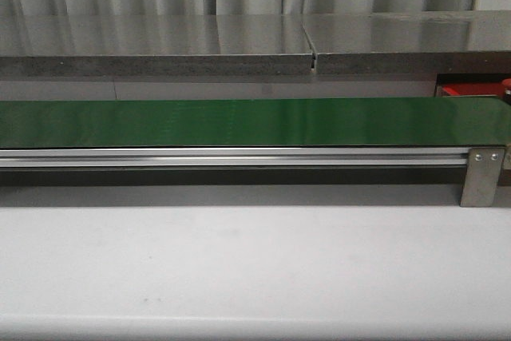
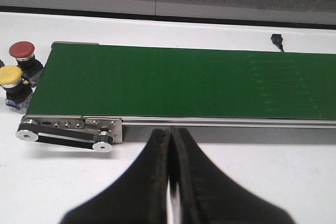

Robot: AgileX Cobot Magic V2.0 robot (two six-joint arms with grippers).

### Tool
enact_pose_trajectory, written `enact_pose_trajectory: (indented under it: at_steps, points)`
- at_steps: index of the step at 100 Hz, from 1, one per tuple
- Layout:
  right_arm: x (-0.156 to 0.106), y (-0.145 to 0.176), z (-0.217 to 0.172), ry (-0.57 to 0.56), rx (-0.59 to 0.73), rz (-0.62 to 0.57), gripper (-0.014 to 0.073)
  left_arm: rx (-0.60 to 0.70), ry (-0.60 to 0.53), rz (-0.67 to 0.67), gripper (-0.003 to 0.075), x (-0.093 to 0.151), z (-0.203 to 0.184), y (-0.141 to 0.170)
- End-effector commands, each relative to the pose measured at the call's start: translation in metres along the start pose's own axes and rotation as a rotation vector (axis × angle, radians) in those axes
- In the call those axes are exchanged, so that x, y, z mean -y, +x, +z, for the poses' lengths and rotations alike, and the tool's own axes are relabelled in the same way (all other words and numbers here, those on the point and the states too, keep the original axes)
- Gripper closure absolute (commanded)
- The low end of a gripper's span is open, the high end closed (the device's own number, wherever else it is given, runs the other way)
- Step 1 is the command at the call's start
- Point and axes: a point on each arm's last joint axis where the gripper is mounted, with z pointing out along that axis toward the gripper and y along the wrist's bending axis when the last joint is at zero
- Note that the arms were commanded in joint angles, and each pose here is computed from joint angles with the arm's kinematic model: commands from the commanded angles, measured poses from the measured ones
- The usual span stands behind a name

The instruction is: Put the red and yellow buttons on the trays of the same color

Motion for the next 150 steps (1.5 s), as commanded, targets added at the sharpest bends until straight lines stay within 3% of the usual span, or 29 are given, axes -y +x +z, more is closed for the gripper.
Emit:
enact_pose_trajectory:
  at_steps: [1, 37, 97, 150]
  points:
    - [0.0, -0.002, -0.031, 0.012, 0.137, -0.017, 0.0712, 0.091, 0.012, -0.011, 0.0741, 0.002, -0.005, -0.013]
    - [-0.002, 0.044, -0.075, 0.014, 0.209, -0.019, 0.0712, 0.091, 0.012, -0.011, 0.0741, 0.002, -0.005, -0.013]
    - [-0.003, 0.125, -0.111, 0.016, 0.292, -0.021, 0.0712, 0.091, 0.012, -0.011, 0.0741, 0.002, -0.005, -0.013]
    - [-0.003, 0.135, -0.118, 0.024, 0.305, -0.028, 0.0712, 0.091, 0.012, -0.011, 0.0741, 0.002, -0.005, -0.013]
